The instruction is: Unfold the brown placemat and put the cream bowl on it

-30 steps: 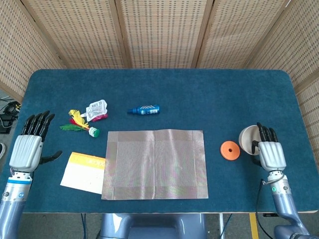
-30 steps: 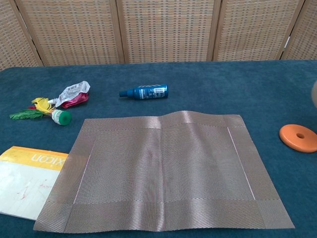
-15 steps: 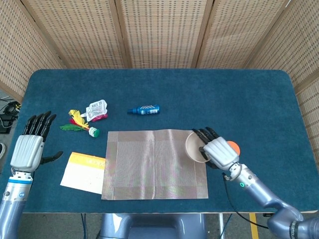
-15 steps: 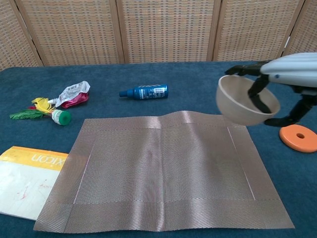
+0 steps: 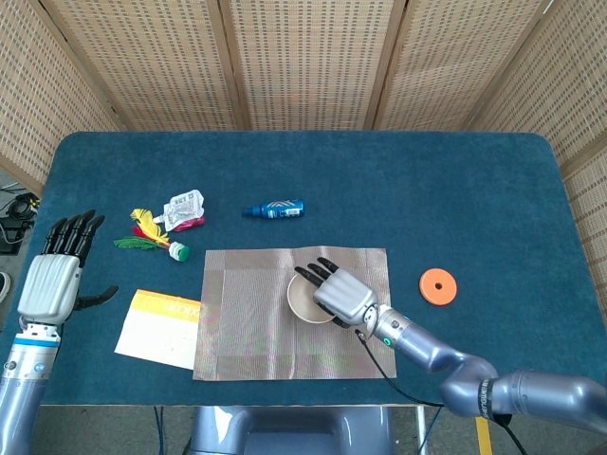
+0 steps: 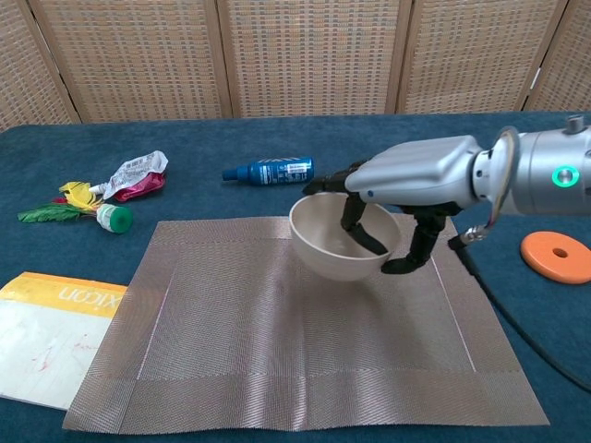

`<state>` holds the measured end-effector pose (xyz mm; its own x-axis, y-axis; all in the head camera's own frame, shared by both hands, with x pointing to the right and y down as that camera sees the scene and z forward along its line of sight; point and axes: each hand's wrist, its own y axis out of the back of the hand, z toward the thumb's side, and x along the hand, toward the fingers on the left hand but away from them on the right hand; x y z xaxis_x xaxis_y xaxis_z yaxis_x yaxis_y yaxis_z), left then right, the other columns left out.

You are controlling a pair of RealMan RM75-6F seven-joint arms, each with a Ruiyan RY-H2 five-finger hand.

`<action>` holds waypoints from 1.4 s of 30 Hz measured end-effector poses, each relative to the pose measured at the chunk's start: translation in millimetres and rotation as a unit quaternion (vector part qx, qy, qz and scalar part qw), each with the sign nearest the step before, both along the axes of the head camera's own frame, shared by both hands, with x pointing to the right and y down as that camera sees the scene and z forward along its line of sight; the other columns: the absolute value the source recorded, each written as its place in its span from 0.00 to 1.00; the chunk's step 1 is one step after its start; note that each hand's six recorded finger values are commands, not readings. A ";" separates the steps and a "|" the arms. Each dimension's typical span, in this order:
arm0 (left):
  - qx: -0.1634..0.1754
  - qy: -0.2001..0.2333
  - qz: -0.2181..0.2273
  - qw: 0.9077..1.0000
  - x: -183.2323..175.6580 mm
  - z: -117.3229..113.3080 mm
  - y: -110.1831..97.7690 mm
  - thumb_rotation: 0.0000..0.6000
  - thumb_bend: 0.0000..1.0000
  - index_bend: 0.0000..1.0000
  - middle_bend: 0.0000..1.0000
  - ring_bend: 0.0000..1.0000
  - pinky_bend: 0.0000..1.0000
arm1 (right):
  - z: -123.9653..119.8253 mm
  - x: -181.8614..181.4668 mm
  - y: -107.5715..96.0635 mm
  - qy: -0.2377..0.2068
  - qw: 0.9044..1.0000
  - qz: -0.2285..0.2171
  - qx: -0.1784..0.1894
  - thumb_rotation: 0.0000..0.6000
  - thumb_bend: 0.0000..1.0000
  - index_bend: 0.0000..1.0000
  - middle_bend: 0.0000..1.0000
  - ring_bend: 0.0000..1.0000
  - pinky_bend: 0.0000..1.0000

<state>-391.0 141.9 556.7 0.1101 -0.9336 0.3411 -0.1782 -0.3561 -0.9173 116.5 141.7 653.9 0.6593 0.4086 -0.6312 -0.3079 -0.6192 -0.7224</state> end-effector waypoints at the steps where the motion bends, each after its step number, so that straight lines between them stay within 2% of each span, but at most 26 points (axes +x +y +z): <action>1: -0.001 0.000 0.000 1.000 -0.3 0.4 -0.3 1.00 0.00 0.00 0.00 0.00 0.00 | 2.5 -4.6 1.6 0.000 1.000 -0.003 -0.002 1.00 0.56 0.75 0.00 0.00 0.00; 11: -0.005 0.001 0.000 1.000 -0.2 1.9 -1.6 1.00 0.00 0.00 0.00 0.00 0.00 | 28.0 -38.3 23.0 0.022 0.999 -0.025 -0.022 1.00 0.56 0.75 0.00 0.00 0.00; 13: -0.006 0.001 0.000 1.000 -0.2 1.9 -1.7 1.00 0.00 0.00 0.00 0.00 0.00 | 29.1 -42.9 26.0 0.023 0.999 -0.028 -0.022 1.00 0.54 0.70 0.00 0.00 0.00; 14: -0.006 0.001 0.000 1.000 -0.2 1.9 -1.7 1.00 0.00 0.00 0.00 0.00 0.00 | 29.8 -44.9 27.4 0.024 0.999 -0.028 -0.022 1.00 0.50 0.62 0.00 0.00 0.00; 16: -0.006 0.002 -0.001 1.000 -0.4 1.7 -1.7 1.00 0.00 0.00 0.00 0.00 0.00 | 30.7 -46.7 29.1 0.026 0.999 -0.031 -0.020 1.00 0.34 0.41 0.00 0.00 0.00; 18: -0.007 0.003 -0.001 1.000 -0.4 1.5 -1.7 1.00 0.00 0.00 0.00 0.00 0.00 | 31.0 -47.8 29.6 0.030 0.999 -0.037 -0.011 1.00 0.14 0.19 0.00 0.00 0.00; 21: -0.007 0.003 0.000 1.000 -0.4 1.4 -1.7 1.00 0.00 0.00 0.00 0.00 0.00 | 29.9 -47.8 31.0 0.033 0.999 -0.042 -0.005 1.00 0.03 0.05 0.00 0.00 0.00; 25: -0.007 0.005 0.000 1.000 0.2 1.2 -1.8 1.00 0.00 0.00 0.00 0.00 0.00 | 21.8 -47.9 32.0 0.027 0.999 -0.041 -0.002 1.00 0.02 0.03 0.00 0.00 0.00; 33: -0.006 0.008 0.003 1.000 1.3 -0.8 0.9 1.00 0.00 0.00 0.00 0.00 0.00 | -21.6 -30.2 25.8 0.004 0.999 -0.033 0.034 1.00 0.02 0.05 0.00 0.00 0.00; 39: -0.001 0.007 0.002 1.000 -1.5 -5.4 7.0 1.00 0.00 0.00 0.00 0.00 0.00 | -52.4 8.5 16.5 0.001 0.997 -0.018 0.077 1.00 0.02 0.06 0.00 0.00 0.00; 42: 0.006 0.002 0.002 1.000 -5.5 -8.6 14.8 1.00 0.00 0.00 0.00 0.00 0.00 | -65.5 42.4 6.3 0.010 0.993 0.007 0.117 1.00 0.02 0.09 0.00 0.00 0.00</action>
